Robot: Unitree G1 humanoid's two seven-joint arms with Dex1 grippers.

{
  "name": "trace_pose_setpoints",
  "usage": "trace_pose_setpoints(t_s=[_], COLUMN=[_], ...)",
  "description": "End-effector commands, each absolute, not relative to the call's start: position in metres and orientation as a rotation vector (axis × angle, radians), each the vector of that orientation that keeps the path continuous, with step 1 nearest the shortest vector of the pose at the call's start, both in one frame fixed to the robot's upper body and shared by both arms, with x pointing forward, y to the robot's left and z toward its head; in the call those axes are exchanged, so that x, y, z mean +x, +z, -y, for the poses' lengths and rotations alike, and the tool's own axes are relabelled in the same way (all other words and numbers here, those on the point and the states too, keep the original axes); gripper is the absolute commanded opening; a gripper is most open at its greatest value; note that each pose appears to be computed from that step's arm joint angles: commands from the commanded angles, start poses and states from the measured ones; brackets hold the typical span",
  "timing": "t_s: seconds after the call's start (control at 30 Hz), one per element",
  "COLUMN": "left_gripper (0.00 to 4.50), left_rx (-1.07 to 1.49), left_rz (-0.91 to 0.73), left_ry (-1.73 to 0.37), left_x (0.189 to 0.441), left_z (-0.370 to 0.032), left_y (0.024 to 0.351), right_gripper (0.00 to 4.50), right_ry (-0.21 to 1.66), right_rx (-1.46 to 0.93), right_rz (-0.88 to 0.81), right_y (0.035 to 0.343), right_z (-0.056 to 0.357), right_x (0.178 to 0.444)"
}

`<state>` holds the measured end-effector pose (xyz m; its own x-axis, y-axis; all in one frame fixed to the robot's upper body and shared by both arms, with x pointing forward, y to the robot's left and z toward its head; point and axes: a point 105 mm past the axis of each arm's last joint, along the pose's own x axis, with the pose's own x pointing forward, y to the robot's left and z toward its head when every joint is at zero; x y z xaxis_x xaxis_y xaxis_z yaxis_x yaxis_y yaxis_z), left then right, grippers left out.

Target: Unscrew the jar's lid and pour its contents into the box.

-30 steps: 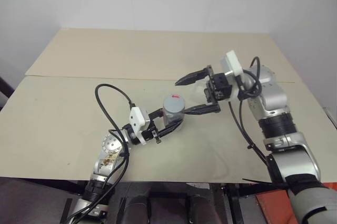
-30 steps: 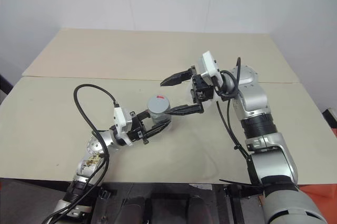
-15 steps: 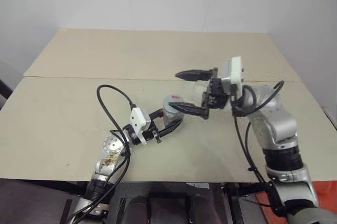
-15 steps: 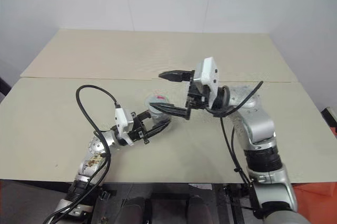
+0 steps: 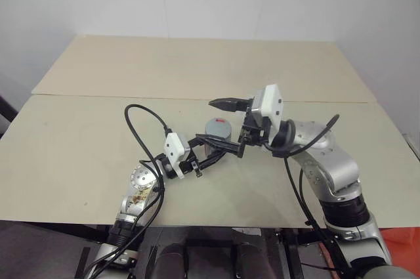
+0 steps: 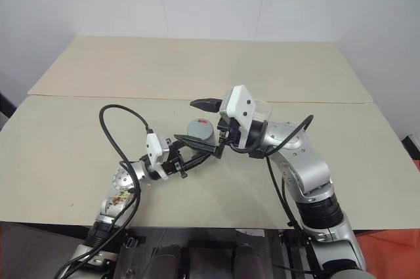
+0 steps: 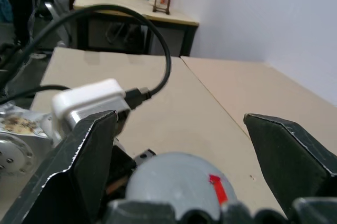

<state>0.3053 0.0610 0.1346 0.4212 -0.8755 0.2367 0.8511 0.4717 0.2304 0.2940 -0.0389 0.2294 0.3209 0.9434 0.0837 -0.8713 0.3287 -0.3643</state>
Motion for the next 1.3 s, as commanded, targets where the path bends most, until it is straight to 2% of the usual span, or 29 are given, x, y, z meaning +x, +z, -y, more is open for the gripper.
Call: trace_pose_setpoints(t_s=[0.03, 0.7, 1.17, 1.3], left_gripper=[2.09, 2.09, 2.09, 2.09], left_rx=[0.090, 0.085, 0.096, 0.099], left_rz=[0.419, 0.423, 0.426, 0.423], left_ry=[-1.084, -1.050, -1.054, -1.058], left_x=[0.303, 0.308, 0.310, 0.310], left_z=[-0.060, -0.070, -0.072, -0.071], left_y=[0.150, 0.149, 0.148, 0.147], right_gripper=[4.48, 4.48, 4.48, 4.48], right_ry=[1.173, 1.136, 1.059, 1.089], right_rx=[-0.280, -0.325, -0.356, -0.380], right_rz=[0.334, 0.289, 0.261, 0.230], right_y=[0.237, 0.230, 0.227, 0.222], right_z=[0.042, 0.069, 0.097, 0.102], right_x=[0.298, 0.297, 0.306, 0.301])
